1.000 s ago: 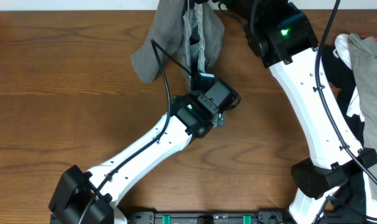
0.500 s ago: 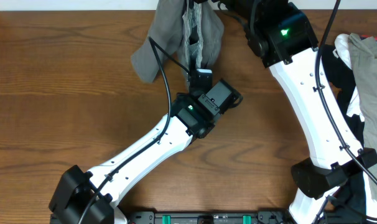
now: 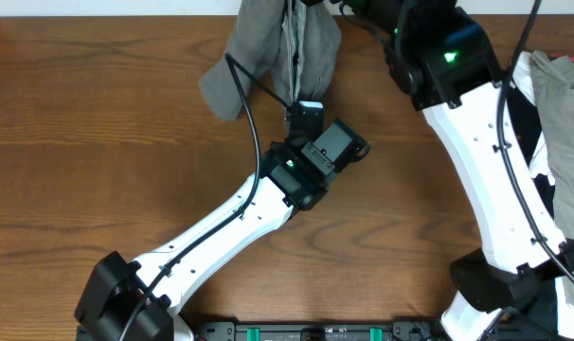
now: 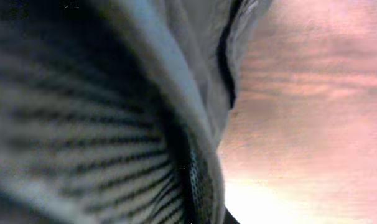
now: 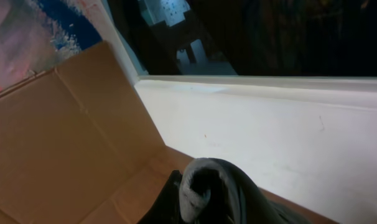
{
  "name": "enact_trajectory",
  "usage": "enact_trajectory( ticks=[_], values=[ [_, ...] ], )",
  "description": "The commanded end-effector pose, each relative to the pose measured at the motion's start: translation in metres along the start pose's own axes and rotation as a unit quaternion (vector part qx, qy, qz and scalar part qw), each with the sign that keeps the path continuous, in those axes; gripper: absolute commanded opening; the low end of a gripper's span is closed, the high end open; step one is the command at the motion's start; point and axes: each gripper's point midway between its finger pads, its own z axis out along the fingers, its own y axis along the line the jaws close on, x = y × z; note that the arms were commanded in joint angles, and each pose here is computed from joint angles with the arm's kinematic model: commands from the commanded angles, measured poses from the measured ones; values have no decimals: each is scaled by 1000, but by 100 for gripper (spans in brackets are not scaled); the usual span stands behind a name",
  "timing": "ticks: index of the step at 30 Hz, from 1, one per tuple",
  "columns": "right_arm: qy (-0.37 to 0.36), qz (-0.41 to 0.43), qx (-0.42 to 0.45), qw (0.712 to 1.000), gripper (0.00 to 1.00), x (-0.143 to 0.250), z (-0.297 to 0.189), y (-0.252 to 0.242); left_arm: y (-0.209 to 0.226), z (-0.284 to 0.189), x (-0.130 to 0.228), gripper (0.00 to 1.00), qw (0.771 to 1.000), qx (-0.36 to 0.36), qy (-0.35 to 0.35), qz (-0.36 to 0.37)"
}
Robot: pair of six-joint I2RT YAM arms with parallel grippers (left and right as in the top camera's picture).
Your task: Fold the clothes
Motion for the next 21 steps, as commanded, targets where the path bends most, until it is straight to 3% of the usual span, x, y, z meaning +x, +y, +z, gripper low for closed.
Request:
enact_trajectory(
  ticks=[1,5,9,15,21],
  values=[
    [-24,-4,18,1000,4,-20,-21,6,14,-14,3,6,999,-11,9,33],
    [-8,-5,121,993,3,-10,-28,-40,45,-72,-12,6,1000,1,-10,19],
    [4,-6,206,979,2,-5,-43,-81,82,-151,-43,6,995,49,-87,-11],
    [48,12,259,965,1,11,-64,-121,143,-265,-73,6,964,121,-234,-43],
    [61,22,281,958,1,12,-81,-136,186,-331,-80,6,934,147,-321,-49]
  ],
)
